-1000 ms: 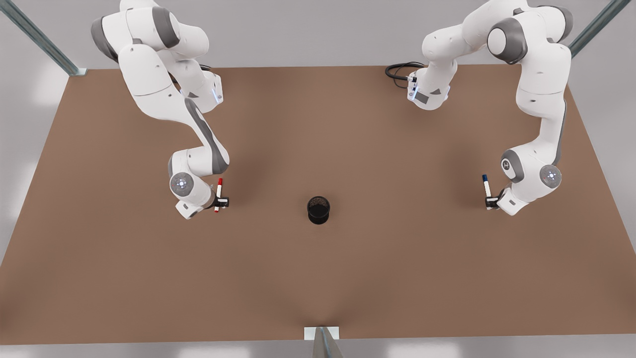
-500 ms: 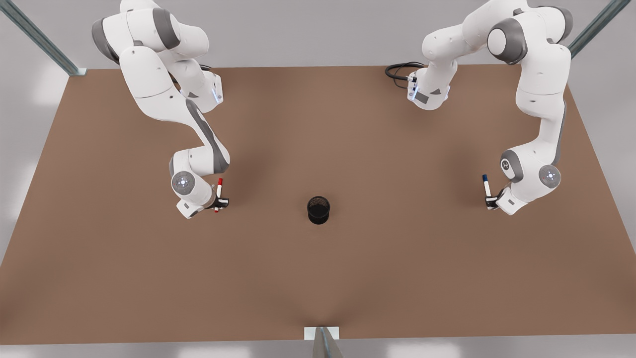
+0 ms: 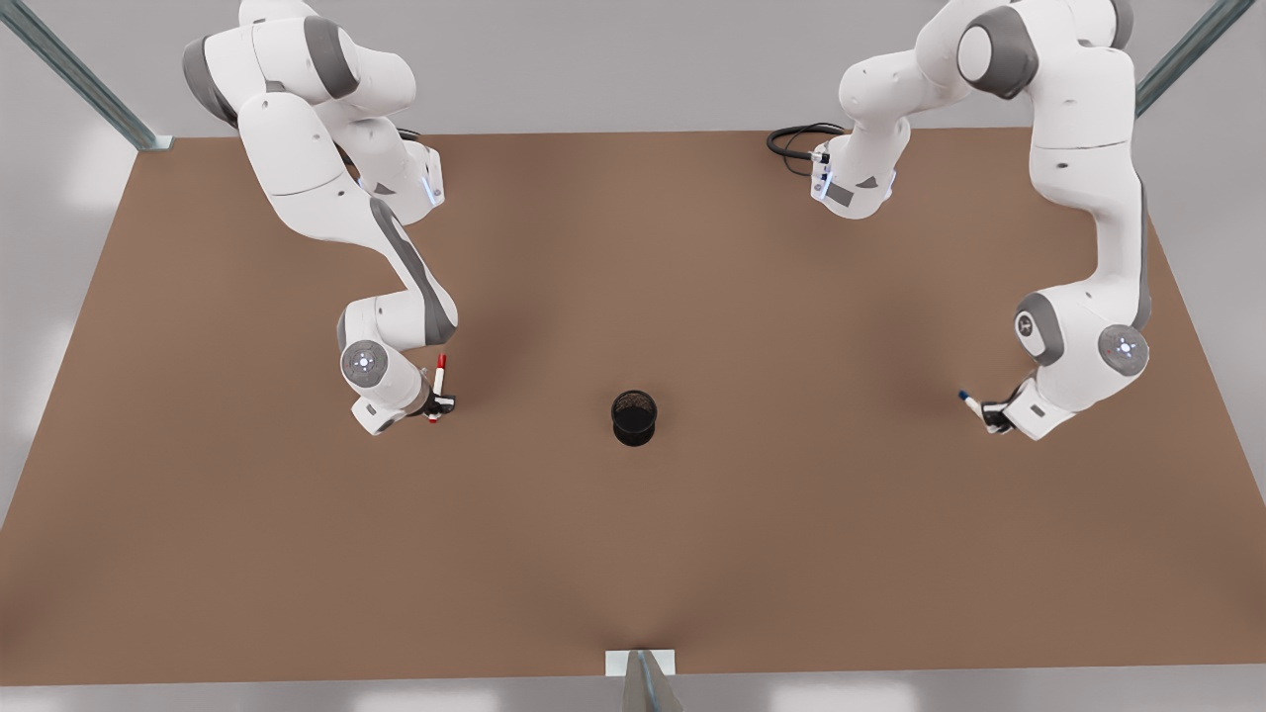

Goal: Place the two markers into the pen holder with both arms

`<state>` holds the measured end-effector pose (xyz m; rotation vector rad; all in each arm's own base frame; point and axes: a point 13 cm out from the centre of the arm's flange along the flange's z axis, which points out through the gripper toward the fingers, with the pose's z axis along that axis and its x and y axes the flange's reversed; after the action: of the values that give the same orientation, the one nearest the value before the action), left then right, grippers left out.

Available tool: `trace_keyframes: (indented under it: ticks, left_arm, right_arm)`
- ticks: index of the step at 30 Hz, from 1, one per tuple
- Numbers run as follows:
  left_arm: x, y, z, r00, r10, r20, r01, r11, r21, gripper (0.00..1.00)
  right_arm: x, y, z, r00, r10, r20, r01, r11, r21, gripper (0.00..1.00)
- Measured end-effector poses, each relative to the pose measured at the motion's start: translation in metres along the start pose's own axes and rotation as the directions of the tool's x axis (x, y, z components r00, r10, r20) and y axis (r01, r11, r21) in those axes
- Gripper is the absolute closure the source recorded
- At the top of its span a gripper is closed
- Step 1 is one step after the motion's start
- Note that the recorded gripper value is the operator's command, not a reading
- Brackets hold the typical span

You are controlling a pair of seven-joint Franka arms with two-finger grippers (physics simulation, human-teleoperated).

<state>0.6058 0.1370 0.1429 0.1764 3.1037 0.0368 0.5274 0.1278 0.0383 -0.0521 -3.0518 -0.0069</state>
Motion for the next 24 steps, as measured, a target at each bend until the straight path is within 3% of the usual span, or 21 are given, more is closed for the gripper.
trace_keyframes:
  ticks: [7,11,17,24]
  left_arm:
    - [-0.03,-0.055,-0.083,0.998,0.053,-0.028,-0.053,0.999,0.012,0.79]
    - [-0.051,-0.178,-0.132,0.987,0.159,-0.038,-0.158,0.987,0.04,0.79]
    - [-0.031,-0.428,-0.193,0.967,0.253,-0.036,-0.246,0.959,0.14,0.79]
    - [0.0,-0.587,-0.198,0.994,0.101,-0.041,-0.09,0.974,0.21,0.79]
  right_arm:
    - [0.001,0.0,0.004,1.0,-0.005,-0.006,0.005,1.0,0.001,0.74]
    - [-0.002,0.001,-0.002,1.0,-0.007,0.005,0.007,1.0,-0.002,0.76]
    - [-0.059,0.015,-0.103,0.985,-0.021,0.169,0.028,0.999,-0.038,0.76]
    - [-0.125,0.053,-0.232,0.939,-0.068,0.338,0.097,0.993,-0.07,0.76]
